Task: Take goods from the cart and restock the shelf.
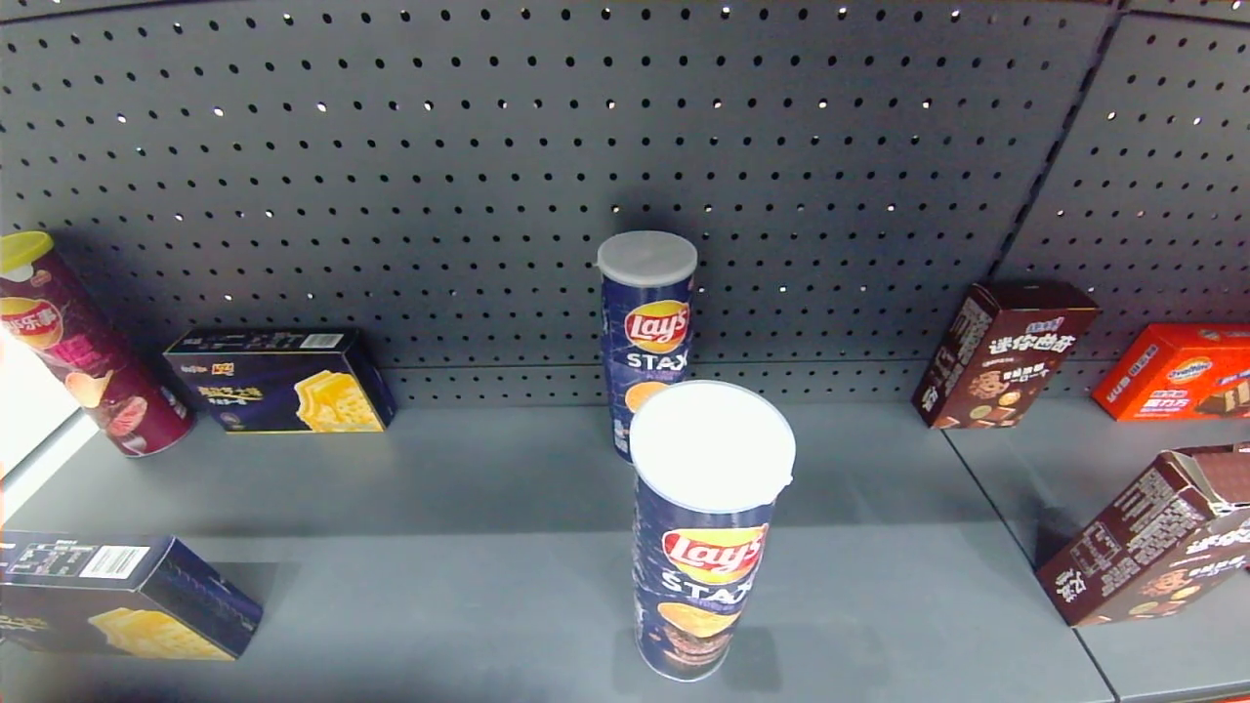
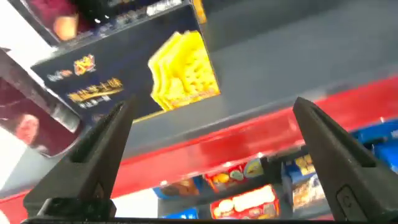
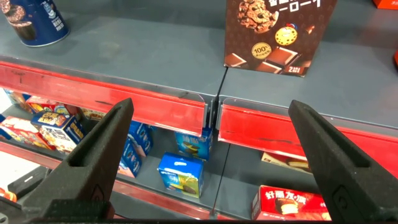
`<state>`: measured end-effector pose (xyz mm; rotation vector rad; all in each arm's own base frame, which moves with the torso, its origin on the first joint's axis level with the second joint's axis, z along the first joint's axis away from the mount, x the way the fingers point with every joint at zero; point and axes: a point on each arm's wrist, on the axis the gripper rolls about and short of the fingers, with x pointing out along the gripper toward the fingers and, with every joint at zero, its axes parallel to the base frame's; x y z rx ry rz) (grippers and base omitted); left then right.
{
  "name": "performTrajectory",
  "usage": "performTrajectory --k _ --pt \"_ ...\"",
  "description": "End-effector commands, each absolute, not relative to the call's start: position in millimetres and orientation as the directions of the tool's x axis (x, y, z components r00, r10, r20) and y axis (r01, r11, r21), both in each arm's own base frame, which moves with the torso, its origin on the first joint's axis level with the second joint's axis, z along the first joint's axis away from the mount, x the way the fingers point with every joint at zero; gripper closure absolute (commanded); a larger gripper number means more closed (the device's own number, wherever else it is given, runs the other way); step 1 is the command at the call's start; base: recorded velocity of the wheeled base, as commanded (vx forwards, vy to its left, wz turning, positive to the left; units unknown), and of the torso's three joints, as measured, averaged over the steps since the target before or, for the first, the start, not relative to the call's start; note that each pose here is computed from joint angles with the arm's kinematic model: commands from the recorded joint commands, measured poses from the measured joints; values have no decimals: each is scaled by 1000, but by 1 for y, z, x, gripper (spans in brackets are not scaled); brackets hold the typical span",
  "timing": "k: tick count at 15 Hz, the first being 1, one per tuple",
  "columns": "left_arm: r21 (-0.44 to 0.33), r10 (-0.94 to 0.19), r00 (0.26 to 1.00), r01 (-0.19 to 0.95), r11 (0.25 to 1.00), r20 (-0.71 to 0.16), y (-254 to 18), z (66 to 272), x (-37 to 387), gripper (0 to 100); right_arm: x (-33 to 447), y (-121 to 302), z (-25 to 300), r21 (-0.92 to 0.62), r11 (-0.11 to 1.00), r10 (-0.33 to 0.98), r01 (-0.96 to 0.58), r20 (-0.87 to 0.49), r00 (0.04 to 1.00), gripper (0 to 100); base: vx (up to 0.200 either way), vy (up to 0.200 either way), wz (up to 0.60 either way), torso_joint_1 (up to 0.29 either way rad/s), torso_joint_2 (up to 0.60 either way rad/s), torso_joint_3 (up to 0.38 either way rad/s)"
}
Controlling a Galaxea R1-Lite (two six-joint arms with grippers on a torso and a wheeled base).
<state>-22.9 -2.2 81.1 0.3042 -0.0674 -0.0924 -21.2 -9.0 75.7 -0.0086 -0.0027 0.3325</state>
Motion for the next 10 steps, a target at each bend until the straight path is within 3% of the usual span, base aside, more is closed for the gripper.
performTrajectory --k 1,2,3,4,5,7,8,10 --pt "165 -98 994 89 982 46 -2 81 -23 0 -21 -9 76 -9 945 327 -327 0 945 0 0 0 0 0 0 0" --pt "125 -66 997 60 990 47 -1 81 -23 0 -21 -9 76 -9 945 327 -327 2 945 0 0 0 0 0 0 0" --pt "87 136 990 -140 986 44 3 80 -23 0 -21 -9 76 -9 945 327 -327 0 945 0 0 0 0 0 0 0" --pt "79 239 970 -241 967 45 5 80 -23 0 -21 -9 76 -9 945 327 -327 0 945 0 0 0 0 0 0 0" --pt "85 222 974 -225 971 45 5 80 -23 0 -21 -9 76 -9 945 327 -327 0 945 0 0 0 0 0 0 0" --pt "87 72 996 -76 993 46 2 80 -23 0 -21 -9 76 -9 945 327 -327 0 945 0 0 0 0 0 0 0" --pt "101 -122 992 123 987 -15 -3 74 -23 0 -21 -9 76 -11 945 328 -328 0 945 0 0 0 0 0 0 0" --pt "149 -150 989 149 978 -6 -3 75 -23 0 -21 -9 76 -12 945 327 -327 0 945 0 0 0 0 0 0 0"
